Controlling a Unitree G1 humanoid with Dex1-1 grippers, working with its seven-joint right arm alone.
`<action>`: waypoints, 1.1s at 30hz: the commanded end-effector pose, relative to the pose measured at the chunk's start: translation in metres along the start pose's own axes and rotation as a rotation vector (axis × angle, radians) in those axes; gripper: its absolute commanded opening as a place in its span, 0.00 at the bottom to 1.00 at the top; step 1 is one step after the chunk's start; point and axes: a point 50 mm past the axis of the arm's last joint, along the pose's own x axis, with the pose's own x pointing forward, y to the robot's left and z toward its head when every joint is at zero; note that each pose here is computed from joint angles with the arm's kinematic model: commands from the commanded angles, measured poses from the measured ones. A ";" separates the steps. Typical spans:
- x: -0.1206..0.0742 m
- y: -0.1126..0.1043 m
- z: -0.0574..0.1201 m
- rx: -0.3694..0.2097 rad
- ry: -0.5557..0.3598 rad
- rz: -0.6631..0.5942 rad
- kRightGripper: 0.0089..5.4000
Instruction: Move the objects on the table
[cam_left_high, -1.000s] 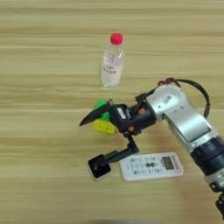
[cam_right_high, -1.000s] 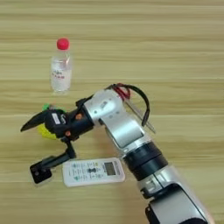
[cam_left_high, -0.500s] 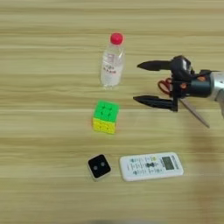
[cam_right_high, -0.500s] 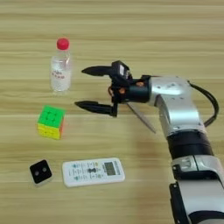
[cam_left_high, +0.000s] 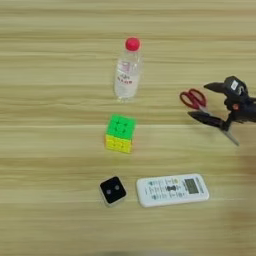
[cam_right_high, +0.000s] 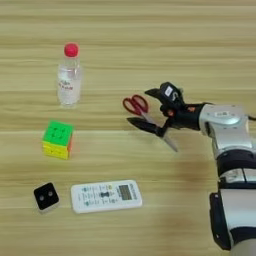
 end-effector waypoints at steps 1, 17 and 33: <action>0.007 -0.026 0.036 -0.051 -0.044 -0.173 1.00; 0.028 -0.025 0.019 0.180 0.058 -0.377 1.00; 0.039 -0.017 0.012 0.415 0.083 -0.338 0.97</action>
